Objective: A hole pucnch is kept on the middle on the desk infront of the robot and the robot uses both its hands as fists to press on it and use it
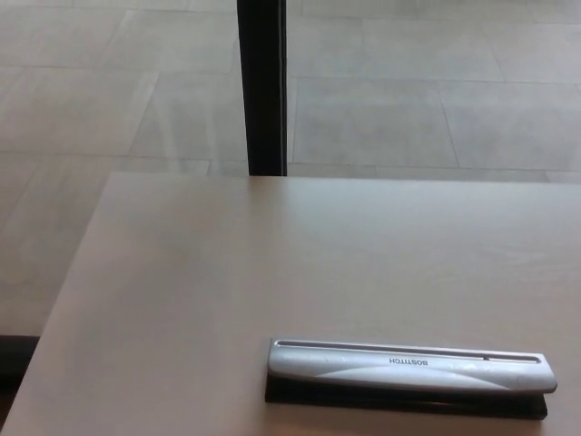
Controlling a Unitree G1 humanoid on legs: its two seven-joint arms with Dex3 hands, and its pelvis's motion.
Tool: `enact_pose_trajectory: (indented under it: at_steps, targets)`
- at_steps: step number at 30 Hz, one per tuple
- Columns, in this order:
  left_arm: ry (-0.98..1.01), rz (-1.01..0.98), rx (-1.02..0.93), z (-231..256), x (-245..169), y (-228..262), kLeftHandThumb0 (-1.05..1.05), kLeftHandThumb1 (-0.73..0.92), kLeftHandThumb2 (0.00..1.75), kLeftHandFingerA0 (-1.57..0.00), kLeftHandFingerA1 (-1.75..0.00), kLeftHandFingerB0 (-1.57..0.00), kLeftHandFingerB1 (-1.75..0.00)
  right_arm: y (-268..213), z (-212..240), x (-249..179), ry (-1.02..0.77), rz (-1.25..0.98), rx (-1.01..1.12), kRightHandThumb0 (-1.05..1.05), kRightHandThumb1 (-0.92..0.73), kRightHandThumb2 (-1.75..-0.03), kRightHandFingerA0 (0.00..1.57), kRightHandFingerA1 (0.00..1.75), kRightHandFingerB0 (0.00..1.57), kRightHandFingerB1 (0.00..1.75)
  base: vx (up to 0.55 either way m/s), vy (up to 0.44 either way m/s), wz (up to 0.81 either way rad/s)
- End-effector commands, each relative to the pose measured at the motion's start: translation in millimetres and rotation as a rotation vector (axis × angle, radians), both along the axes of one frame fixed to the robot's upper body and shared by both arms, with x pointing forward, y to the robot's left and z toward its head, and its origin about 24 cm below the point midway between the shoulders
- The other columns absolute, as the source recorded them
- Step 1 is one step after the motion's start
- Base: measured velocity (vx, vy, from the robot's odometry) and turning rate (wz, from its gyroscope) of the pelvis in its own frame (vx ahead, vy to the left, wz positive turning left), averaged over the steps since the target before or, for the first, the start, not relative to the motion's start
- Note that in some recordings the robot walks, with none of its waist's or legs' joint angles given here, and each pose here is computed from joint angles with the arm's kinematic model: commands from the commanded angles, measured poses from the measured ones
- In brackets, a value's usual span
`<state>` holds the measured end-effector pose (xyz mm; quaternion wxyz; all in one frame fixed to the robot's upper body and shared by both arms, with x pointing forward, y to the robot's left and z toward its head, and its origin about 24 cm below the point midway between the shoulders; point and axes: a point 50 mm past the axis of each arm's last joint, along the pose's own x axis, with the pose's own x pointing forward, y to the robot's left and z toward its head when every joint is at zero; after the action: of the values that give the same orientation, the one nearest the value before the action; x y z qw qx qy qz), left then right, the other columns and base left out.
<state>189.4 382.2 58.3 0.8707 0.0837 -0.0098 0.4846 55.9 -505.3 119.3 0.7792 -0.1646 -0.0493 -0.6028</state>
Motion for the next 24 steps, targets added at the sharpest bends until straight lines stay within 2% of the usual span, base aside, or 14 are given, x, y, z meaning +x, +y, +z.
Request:
enact_pose_trajectory:
  at_steps: [1, 2, 4, 5, 6, 7, 8, 10, 14, 15, 16, 21, 22, 24]
  targets:
    - [0.385, 0.353, -0.553, -119, -133, 10, -0.36, 0.75, 0.63, -1.0, -1.34, -0.74, -0.64, 33, -132, -49, -0.456, -0.407, 0.73, -0.5, -0.73, -0.61, 0.83, 0.99, 0.64, 0.83, 0.0, 0.0, 0.0]
    - [0.419, 0.351, -0.553, -121, -135, 10, -0.36, 0.75, 0.63, -1.0, -1.34, -0.74, -0.64, 36, -135, -47, -0.439, -0.415, 0.739, -0.5, -0.73, -0.61, 0.83, 0.99, 0.64, 0.83, 0.0, 0.0, 0.0]
    - [0.52, 0.272, -0.539, -127, -138, 6, -0.38, 0.75, 0.62, -0.97, -1.09, -0.78, -0.65, 50, -149, -39, -0.277, -0.343, 0.736, -0.49, -0.74, -0.62, 0.71, 0.74, 0.6, 0.65, 0.0, 0.0, 0.0]
    - [0.52, 0.267, -0.539, -128, -137, 6, -0.38, 0.75, 0.62, -0.97, -1.09, -0.78, -0.65, 50, -149, -39, -0.275, -0.34, 0.737, -0.49, -0.74, -0.62, 0.71, 0.74, 0.6, 0.65, 0.0, 0.0, 0.0]
    - [0.562, 0.24, -0.536, -131, -139, 5, -0.39, 0.73, 0.61, -1.02, -1.08, -0.79, -0.62, 55, -153, -35, -0.263, -0.324, 0.74, -0.49, -0.73, -0.62, 0.69, 0.69, 0.53, 0.57, 0.0, 0.0, 0.0]
    - [0.596, 0.209, -0.554, -134, -140, 2, -0.4, 0.71, 0.6, -1.07, -0.97, -0.83, -0.67, 59, -158, -32, -0.237, -0.294, 0.754, -0.49, -0.7, -0.61, 0.64, 0.66, 0.38, 0.45, 0.0, 0.0, 0.0]
    - [0.64, 0.183, -0.581, -140, -139, -2, -0.37, 0.68, 0.6, -1.0, -0.79, -0.75, -0.59, 65, -164, -27, -0.248, -0.27, 0.764, -0.41, -0.74, -0.62, 0.62, 0.71, 0.36, 0.45, 0.0, 0.0, 0.0]
    - [0.653, 0.164, -0.576, -142, -140, -5, -0.38, 0.67, 0.6, -1.04, -0.81, -0.76, -0.6, 67, -164, -26, -0.253, -0.274, 0.736, -0.4, -0.72, -0.61, 0.68, 0.75, 0.39, 0.47, 0.0, 0.0, 0.0]
    - [0.639, 0.146, -0.578, -142, -143, -7, -0.39, 0.69, 0.61, -0.95, -0.81, -0.68, -0.57, 67, -160, -32, -0.23, -0.296, 0.675, -0.46, -0.74, -0.61, 0.75, 0.81, 0.45, 0.5, 0.0, 0.0, 0.0]
    - [0.641, 0.144, -0.579, -142, -145, -7, -0.38, 0.7, 0.6, -0.95, -0.86, -0.68, -0.58, 67, -160, -32, -0.219, -0.298, 0.674, -0.45, -0.74, -0.61, 0.8, 0.98, 0.49, 0.49, 0.0, 0.0, 0.0]
    - [0.649, 0.147, -0.584, -142, -147, -6, -0.38, 0.7, 0.6, -1.0, -0.89, -0.7, -0.57, 67, -161, -33, -0.204, -0.295, 0.674, -0.48, -0.73, -0.6, 0.75, 0.84, 0.47, 0.49, 0.0, 0.0, 0.0]
    - [0.714, 0.159, -0.596, -145, -156, -5, -0.4, 0.73, 0.62, -0.96, -0.81, -0.72, -0.57, 69, -166, -36, -0.145, -0.264, 0.721, -0.46, -0.73, -0.61, 0.71, 0.8, 0.44, 0.49, 0.0, 0.0, 0.0]
    - [0.729, 0.157, -0.601, -145, -157, -4, -0.38, 0.73, 0.61, -0.92, -0.76, -0.68, -0.55, 71, -169, -35, -0.119, -0.233, 0.747, -0.48, -0.69, -0.61, 0.65, 0.7, 0.45, 0.48, 0.0, 0.0, 0.0]
    - [0.72, 0.158, -0.611, -146, -156, -4, -0.38, 0.73, 0.62, -0.94, -0.79, -0.65, -0.55, 71, -169, -33, -0.088, -0.215, 0.751, -0.48, -0.69, -0.6, 0.66, 0.66, 0.55, 0.54, 0.0, 0.0, 0.0]
